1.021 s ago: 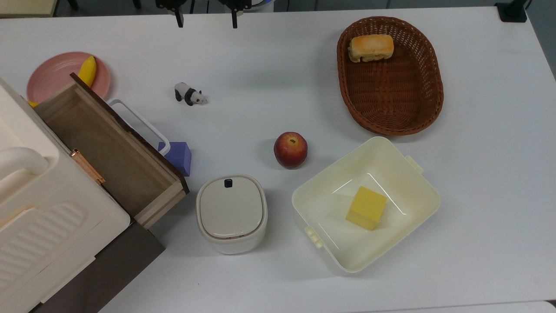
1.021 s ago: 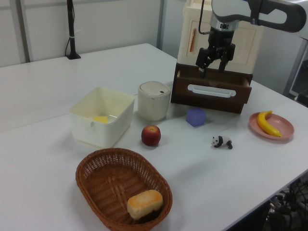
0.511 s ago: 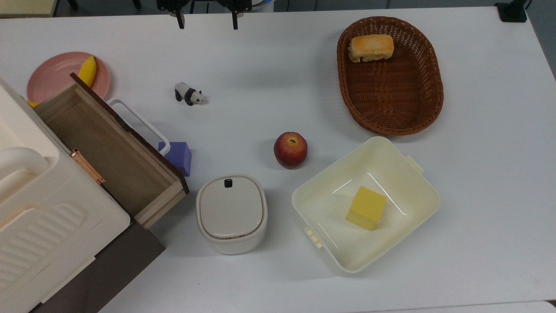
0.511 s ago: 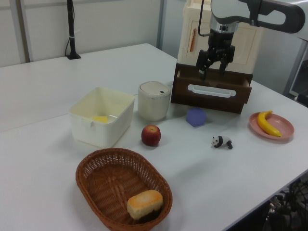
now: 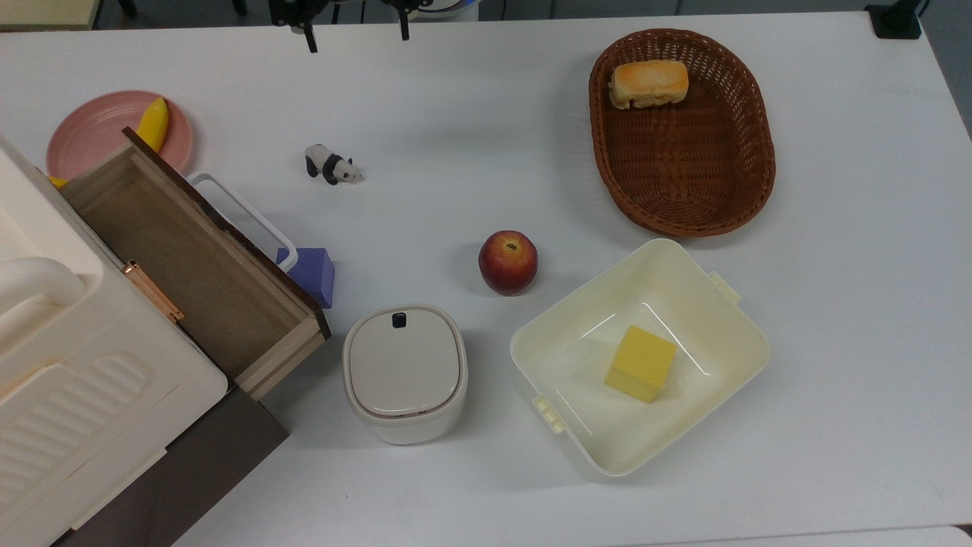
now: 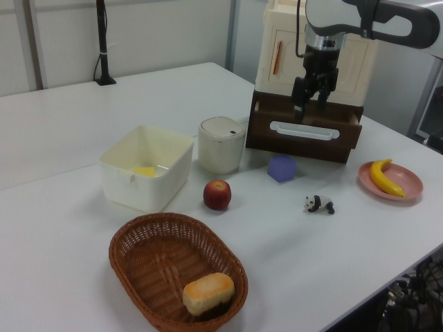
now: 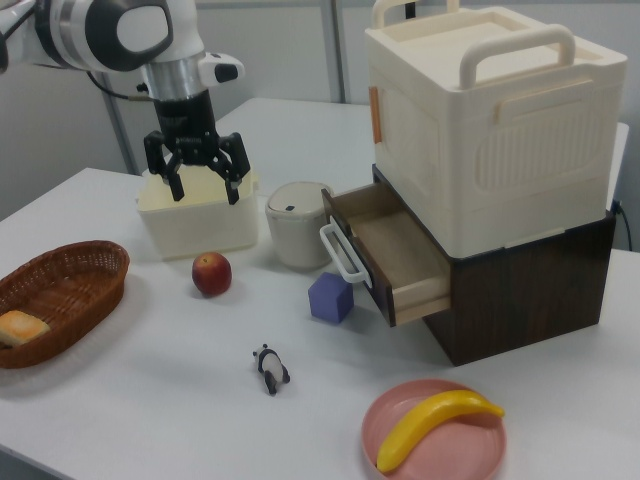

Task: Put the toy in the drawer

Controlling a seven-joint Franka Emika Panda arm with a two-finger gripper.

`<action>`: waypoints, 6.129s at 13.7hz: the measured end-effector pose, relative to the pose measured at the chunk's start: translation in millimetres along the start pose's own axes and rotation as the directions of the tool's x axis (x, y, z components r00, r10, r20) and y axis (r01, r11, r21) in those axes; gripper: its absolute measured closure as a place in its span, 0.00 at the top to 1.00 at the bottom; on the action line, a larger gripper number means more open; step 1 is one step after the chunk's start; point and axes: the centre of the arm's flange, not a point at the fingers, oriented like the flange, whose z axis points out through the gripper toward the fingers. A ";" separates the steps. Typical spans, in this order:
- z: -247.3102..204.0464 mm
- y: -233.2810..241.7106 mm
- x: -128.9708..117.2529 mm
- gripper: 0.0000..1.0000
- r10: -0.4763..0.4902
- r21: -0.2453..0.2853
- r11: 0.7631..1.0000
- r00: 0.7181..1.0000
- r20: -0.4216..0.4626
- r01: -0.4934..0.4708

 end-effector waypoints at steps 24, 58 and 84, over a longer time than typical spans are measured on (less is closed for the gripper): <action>255.4 49.2 -1.8 1.00 -0.551 0.001 0.816 0.777 0.303 0.578; 113.9 54.0 86.4 0.40 -0.239 -0.103 0.968 0.965 -0.106 0.229; 96.7 212.9 60.8 0.40 0.240 -0.035 0.962 0.901 -0.362 -0.271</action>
